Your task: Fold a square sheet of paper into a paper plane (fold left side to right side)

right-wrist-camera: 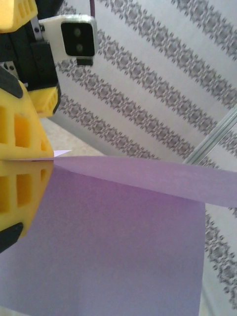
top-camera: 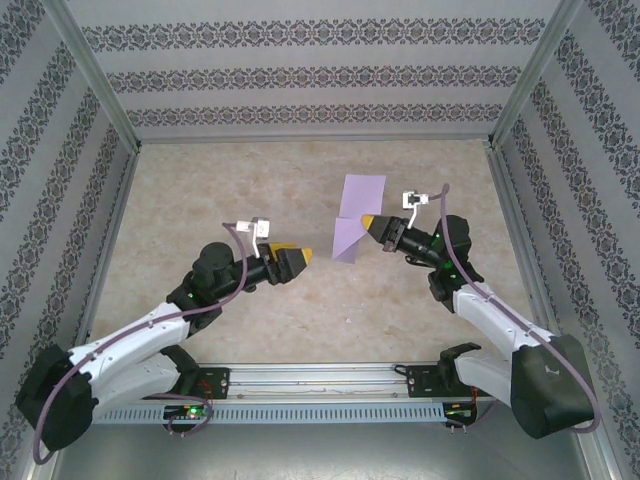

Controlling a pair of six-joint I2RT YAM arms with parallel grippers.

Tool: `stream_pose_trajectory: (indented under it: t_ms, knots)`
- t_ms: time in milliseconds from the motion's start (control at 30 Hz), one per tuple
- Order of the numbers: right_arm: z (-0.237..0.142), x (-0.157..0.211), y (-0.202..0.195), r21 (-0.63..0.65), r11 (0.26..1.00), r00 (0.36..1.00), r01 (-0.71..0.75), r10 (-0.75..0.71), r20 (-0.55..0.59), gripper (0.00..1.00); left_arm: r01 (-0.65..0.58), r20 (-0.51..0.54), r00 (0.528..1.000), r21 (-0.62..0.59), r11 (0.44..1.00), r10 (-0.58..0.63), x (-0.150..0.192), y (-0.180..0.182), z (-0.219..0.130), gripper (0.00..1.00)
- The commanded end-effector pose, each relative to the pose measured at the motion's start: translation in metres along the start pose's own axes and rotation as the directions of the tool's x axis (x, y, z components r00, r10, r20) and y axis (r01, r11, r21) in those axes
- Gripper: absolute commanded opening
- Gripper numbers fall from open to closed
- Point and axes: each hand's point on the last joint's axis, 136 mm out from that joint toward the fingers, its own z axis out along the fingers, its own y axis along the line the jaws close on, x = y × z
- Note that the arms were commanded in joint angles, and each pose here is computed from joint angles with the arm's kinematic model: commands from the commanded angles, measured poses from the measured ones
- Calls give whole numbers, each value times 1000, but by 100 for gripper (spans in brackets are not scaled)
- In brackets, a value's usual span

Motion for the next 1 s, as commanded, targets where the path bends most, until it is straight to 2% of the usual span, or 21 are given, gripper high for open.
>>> stream_pose_trajectory:
  t_ms: [0,133,333,700,800,967]
  knots:
    - [-6,-31,43,-132,988,995,80,-72,64,0,-20,40,999,215,976,12,-30,-53,5,88]
    - [-10,-45,57,-179,979,992,95,-78,102,0,-33,50,998,241,970,22,-38,-60,14,92]
    - [-13,-49,72,-252,965,994,78,-55,97,0,-43,57,998,262,964,29,-43,-65,20,92]
    - [-6,-42,104,-354,934,998,51,-31,62,0,-25,36,999,350,936,13,-45,-81,36,87]
    - [0,-38,102,-353,935,998,37,-20,51,0,-34,42,999,358,933,20,-47,-84,36,81]
    - [3,-31,103,-358,933,999,27,-16,34,0,-25,33,999,363,931,15,-45,-83,39,62]
